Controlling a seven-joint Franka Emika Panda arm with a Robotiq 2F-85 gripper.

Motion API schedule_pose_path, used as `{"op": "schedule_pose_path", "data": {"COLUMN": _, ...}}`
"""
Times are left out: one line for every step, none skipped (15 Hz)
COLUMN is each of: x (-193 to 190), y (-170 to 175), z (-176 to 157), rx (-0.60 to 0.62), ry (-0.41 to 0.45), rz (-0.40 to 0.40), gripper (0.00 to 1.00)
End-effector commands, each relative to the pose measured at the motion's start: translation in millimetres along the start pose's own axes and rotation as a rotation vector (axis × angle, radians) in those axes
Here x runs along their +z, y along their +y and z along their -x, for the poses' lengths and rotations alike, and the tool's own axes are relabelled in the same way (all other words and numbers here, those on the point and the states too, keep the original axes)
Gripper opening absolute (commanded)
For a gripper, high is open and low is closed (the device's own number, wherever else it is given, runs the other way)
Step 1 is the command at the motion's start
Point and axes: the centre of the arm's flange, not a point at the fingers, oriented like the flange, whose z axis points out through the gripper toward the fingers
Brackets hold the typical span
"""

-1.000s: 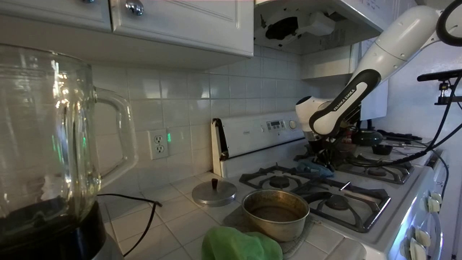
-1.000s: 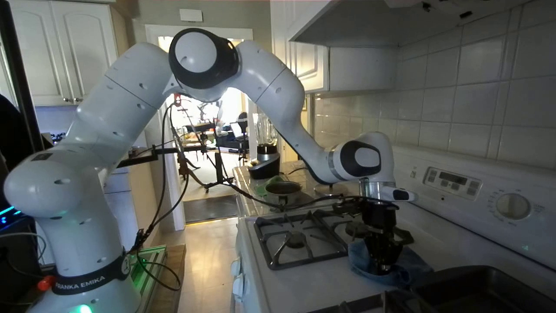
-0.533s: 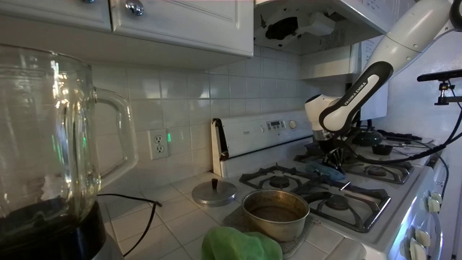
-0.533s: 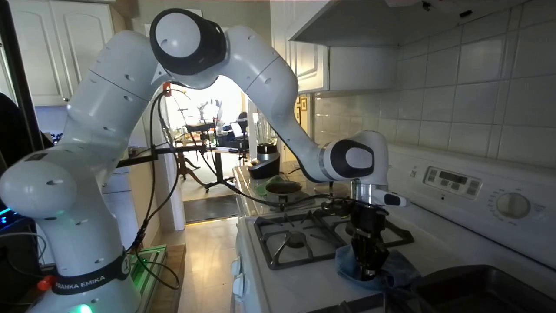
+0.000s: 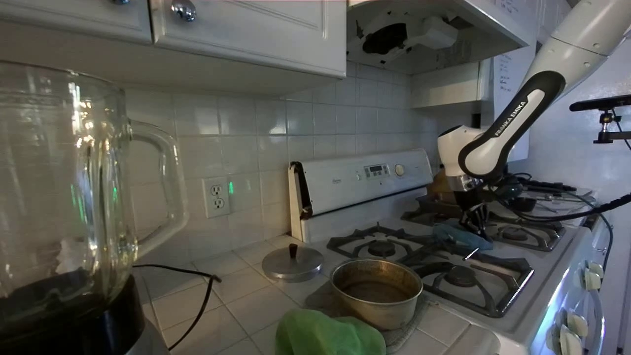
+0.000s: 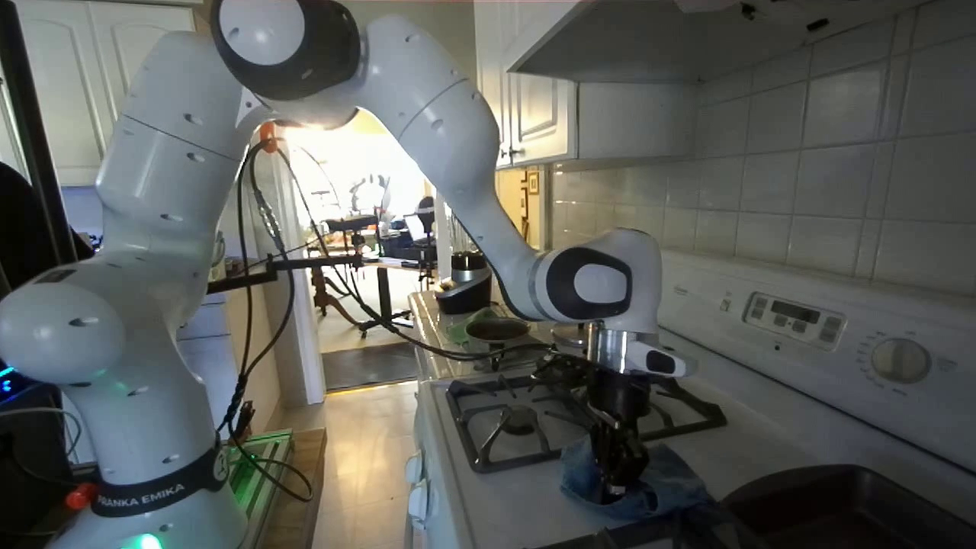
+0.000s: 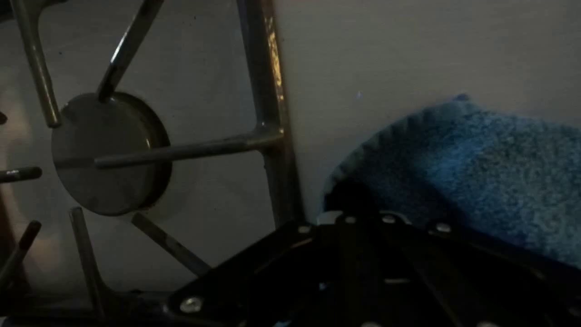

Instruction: Use the blue cloth to wipe the center of the stove

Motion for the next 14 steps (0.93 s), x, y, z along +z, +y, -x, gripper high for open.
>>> {"op": "schedule_pose_path", "data": {"x": 18, "y": 4, "z": 47, "rx": 0.01, "ry": -0.04, "rz": -0.045, "gripper": 0.0}}
{"op": "schedule_pose_path", "data": {"x": 20, "y": 5, "z": 52, "rx": 0.009, "ry": -0.045, "rz": -0.059, "gripper": 0.0}}
{"op": "schedule_pose_path", "data": {"x": 22, "y": 4, "z": 58, "rx": 0.002, "ry": -0.049, "rz": -0.061, "gripper": 0.0}}
{"op": "schedule_pose_path", "data": {"x": 23, "y": 3, "z": 62, "rx": 0.001, "ry": -0.051, "rz": -0.068, "gripper": 0.0}}
{"op": "schedule_pose_path", "data": {"x": 24, "y": 2, "z": 66, "rx": 0.002, "ry": -0.05, "rz": -0.069, "gripper": 0.0}}
{"op": "schedule_pose_path", "data": {"x": 25, "y": 1, "z": 70, "rx": 0.007, "ry": -0.049, "rz": -0.054, "gripper": 0.0}}
{"op": "schedule_pose_path", "data": {"x": 25, "y": 0, "z": 75, "rx": 0.005, "ry": -0.049, "rz": -0.063, "gripper": 0.0}}
{"op": "schedule_pose_path", "data": {"x": 24, "y": 0, "z": 79, "rx": 0.007, "ry": -0.047, "rz": -0.066, "gripper": 0.0}}
{"op": "schedule_pose_path", "data": {"x": 24, "y": 0, "z": 84, "rx": 0.006, "ry": -0.05, "rz": -0.066, "gripper": 0.0}}
{"op": "schedule_pose_path", "data": {"x": 24, "y": 0, "z": 88, "rx": 0.006, "ry": -0.052, "rz": -0.069, "gripper": 0.0}}
{"op": "schedule_pose_path", "data": {"x": 25, "y": 0, "z": 93, "rx": 0.005, "ry": -0.056, "rz": -0.07, "gripper": 0.0}}
{"op": "schedule_pose_path", "data": {"x": 26, "y": 0, "z": 99, "rx": 0.005, "ry": -0.063, "rz": -0.068, "gripper": 0.0}}
{"op": "schedule_pose_path", "data": {"x": 27, "y": 1, "z": 105, "rx": 0.003, "ry": -0.071, "rz": -0.07, "gripper": 0.0}}
{"op": "schedule_pose_path", "data": {"x": 28, "y": 2, "z": 110, "rx": 0.001, "ry": -0.078, "rz": -0.07, "gripper": 0.0}}
